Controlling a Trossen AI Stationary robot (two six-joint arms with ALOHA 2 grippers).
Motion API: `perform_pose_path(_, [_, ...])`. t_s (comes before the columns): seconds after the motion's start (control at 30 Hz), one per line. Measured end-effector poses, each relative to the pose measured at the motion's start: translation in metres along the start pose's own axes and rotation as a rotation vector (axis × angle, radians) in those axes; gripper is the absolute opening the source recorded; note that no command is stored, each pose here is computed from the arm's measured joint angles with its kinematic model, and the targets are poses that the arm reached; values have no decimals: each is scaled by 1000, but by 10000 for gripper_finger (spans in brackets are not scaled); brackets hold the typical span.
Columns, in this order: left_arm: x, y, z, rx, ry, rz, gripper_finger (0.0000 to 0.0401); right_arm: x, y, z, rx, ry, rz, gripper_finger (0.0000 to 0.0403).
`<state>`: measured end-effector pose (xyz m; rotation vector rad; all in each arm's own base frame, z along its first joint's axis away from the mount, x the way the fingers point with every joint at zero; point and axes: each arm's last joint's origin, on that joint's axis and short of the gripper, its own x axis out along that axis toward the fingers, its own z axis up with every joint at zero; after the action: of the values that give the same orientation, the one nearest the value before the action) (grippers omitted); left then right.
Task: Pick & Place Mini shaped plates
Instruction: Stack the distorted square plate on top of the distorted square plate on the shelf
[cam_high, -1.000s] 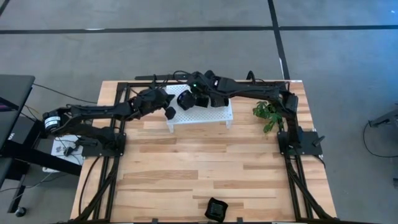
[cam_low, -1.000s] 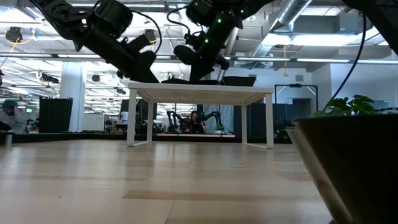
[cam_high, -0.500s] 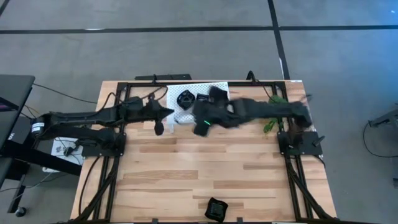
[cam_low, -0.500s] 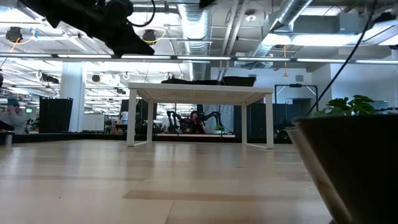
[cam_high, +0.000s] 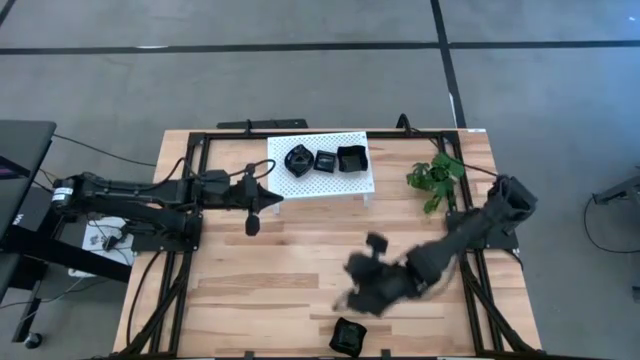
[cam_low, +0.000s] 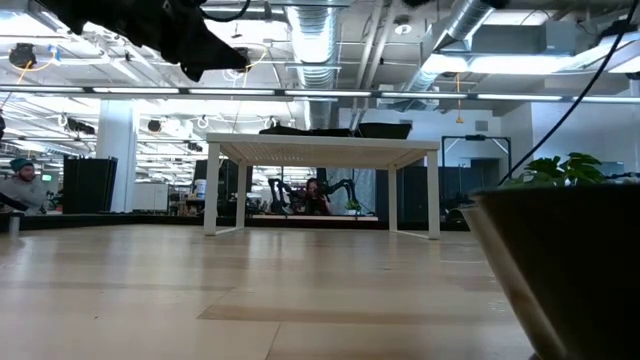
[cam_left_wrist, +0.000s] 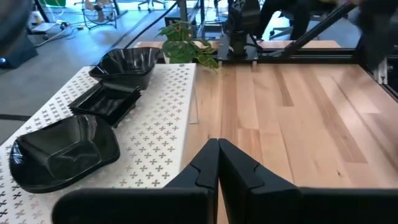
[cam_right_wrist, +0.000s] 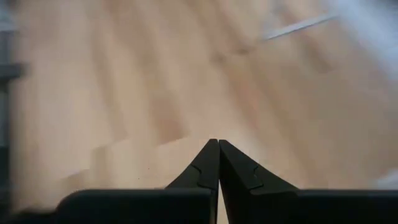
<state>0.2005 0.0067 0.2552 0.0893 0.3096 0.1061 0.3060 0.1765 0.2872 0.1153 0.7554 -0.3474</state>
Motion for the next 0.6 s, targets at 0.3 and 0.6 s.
perform_pose_path(0.3, [-2,1,4,-4,-40,4,13,11,51,-42,-25,-103,190,0])
perform_pose_path(0.6, [-5,1,8,-9,-80,7,12,59,58,-31,6,-66,308,16])
